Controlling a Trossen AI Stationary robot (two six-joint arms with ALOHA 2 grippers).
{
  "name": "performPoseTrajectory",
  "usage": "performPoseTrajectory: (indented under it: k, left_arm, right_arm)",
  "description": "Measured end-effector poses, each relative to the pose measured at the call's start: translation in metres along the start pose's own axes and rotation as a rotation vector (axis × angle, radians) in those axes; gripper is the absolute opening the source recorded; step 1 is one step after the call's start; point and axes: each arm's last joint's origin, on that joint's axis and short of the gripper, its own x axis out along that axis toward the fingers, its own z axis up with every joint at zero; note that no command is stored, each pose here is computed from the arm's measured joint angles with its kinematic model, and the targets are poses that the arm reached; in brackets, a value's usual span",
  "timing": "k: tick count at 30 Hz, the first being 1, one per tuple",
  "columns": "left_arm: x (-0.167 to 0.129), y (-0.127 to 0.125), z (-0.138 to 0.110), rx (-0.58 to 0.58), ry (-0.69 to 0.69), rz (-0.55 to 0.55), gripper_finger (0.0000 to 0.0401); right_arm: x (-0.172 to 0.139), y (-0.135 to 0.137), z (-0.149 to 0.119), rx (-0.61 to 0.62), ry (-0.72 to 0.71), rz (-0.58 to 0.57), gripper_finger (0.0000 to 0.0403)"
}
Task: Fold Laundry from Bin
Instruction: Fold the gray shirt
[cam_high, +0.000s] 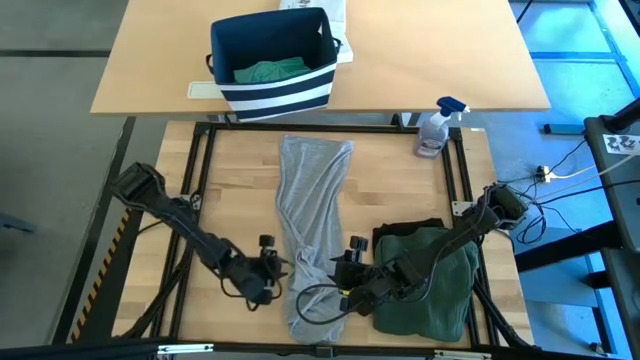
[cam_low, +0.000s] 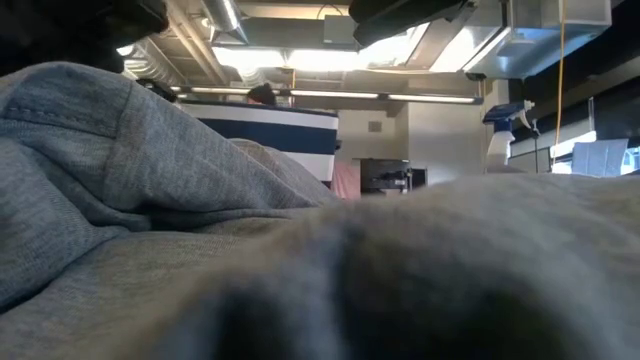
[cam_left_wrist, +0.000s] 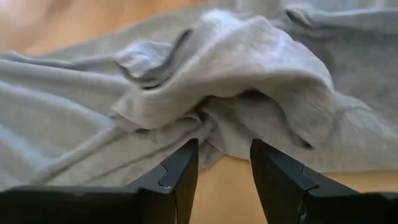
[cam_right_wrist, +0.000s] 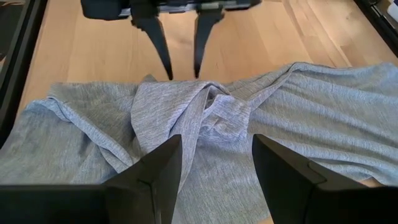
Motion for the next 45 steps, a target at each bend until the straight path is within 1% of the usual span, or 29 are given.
performPoseTrajectory:
  k: [5, 8, 10, 13, 18, 22, 26, 31, 34, 39, 42, 45]
  left_arm:
    - [0.011, 0.004, -0.003, -0.013, 0.067, -0.070, 0.0130]
    - [0.013, 0.003, -0.002, -0.022, 0.063, -0.096, 0.0127]
    - [0.013, 0.001, 0.004, -0.032, 0.013, -0.125, 0.0127]
    - [0.012, -0.002, 0.013, -0.018, -0.070, -0.155, 0.0127]
    - [0.007, -0.007, 0.037, 0.029, -0.149, -0.165, 0.0126]
    - [0.004, -0.005, 0.061, 0.092, -0.220, -0.126, 0.0126]
    - [0.009, 0.007, 0.076, 0.110, -0.242, -0.094, 0.0126]
    - [0.014, 0.019, 0.081, 0.116, -0.245, -0.067, 0.0126]
    - [0.016, 0.025, 0.087, 0.134, -0.290, -0.042, 0.0126]
    - [0.023, 0.042, 0.092, 0.134, -0.289, 0.028, 0.0126]
    - [0.024, 0.050, 0.098, 0.166, -0.326, 0.060, 0.0126]
    - [0.029, 0.065, 0.102, 0.181, -0.339, 0.081, 0.0126]
  right_arm:
    - [0.000, 0.000, 0.000, 0.000, 0.000, 0.000, 0.0193]
    - [0.000, 0.000, 0.000, 0.000, 0.001, -0.001, 0.0193]
    - [0.000, 0.000, 0.000, 0.000, 0.000, 0.000, 0.0193]
    - [0.000, 0.000, 0.000, 0.001, -0.003, -0.007, 0.0193]
    - [0.000, 0.000, 0.000, 0.002, -0.004, -0.007, 0.0193]
    - [0.000, 0.000, 0.000, 0.002, -0.004, -0.007, 0.0193]
    - [0.000, 0.000, 0.000, 0.004, -0.004, -0.006, 0.0193]
    - [0.000, 0.000, 0.000, 0.004, -0.005, -0.007, 0.0193]
    - [0.000, 0.000, 0.000, 0.004, -0.005, -0.007, 0.0193]
    - [0.000, 0.000, 0.000, 0.010, -0.005, -0.007, 0.0193]
    - [0.000, 0.000, 0.000, 0.011, -0.005, -0.007, 0.0193]
    - [0.000, 0.000, 0.000, 0.029, -0.005, -0.007, 0.0193]
